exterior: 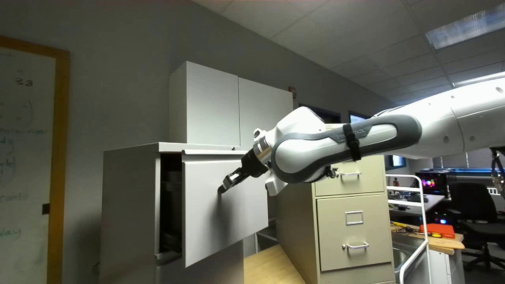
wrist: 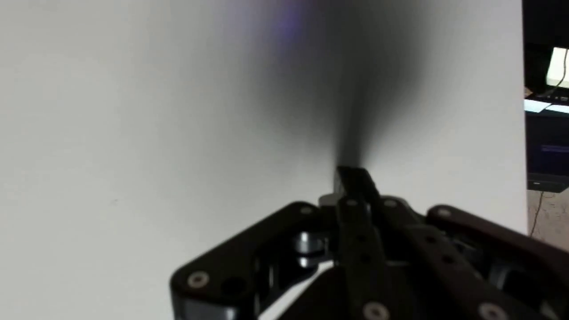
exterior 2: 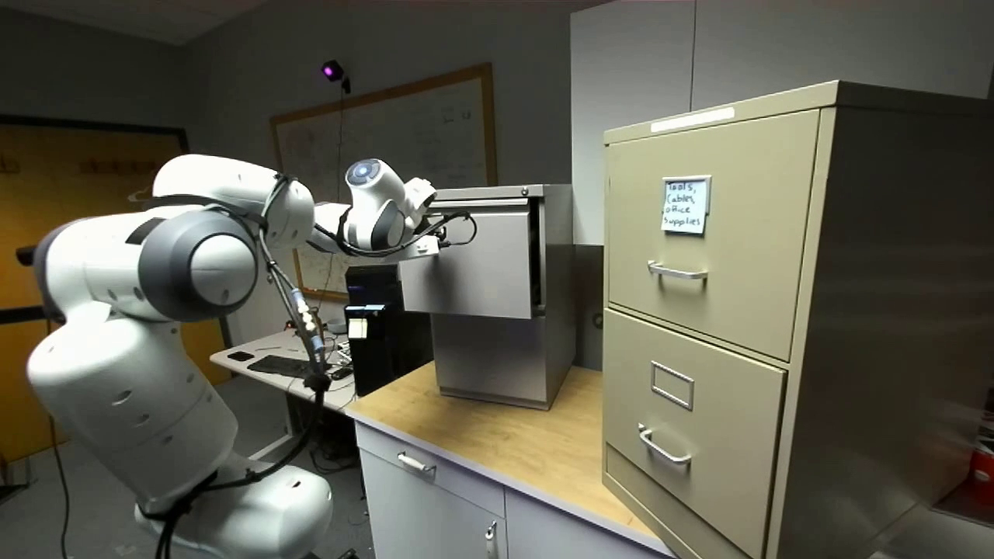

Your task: Close the top drawer of the white file cabinet

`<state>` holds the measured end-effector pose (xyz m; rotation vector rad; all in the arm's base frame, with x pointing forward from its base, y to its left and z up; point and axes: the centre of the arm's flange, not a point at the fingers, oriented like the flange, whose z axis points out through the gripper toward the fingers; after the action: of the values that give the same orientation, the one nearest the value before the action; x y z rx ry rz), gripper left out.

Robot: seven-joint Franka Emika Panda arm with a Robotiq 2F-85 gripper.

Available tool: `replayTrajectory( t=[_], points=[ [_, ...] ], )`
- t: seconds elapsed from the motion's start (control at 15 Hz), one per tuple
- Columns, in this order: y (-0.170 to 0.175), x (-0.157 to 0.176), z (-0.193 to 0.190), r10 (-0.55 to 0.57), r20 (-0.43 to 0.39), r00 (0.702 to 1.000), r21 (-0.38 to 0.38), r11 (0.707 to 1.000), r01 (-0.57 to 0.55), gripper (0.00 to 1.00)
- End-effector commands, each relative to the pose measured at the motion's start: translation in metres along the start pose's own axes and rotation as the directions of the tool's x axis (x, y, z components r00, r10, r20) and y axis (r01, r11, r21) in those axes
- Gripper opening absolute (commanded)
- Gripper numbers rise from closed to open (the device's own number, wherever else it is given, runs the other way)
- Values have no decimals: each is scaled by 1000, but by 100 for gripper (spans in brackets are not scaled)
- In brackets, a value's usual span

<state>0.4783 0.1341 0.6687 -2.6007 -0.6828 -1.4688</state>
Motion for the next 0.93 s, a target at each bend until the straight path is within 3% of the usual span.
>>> replayTrajectory(
  t=[0.0, 0.87],
  points=[
    [4, 47, 40, 34, -12, 999, -7, 999, -34, 2],
    [-2, 88, 123, 146, 17, 989, 10, 989, -146, 1]
  ],
)
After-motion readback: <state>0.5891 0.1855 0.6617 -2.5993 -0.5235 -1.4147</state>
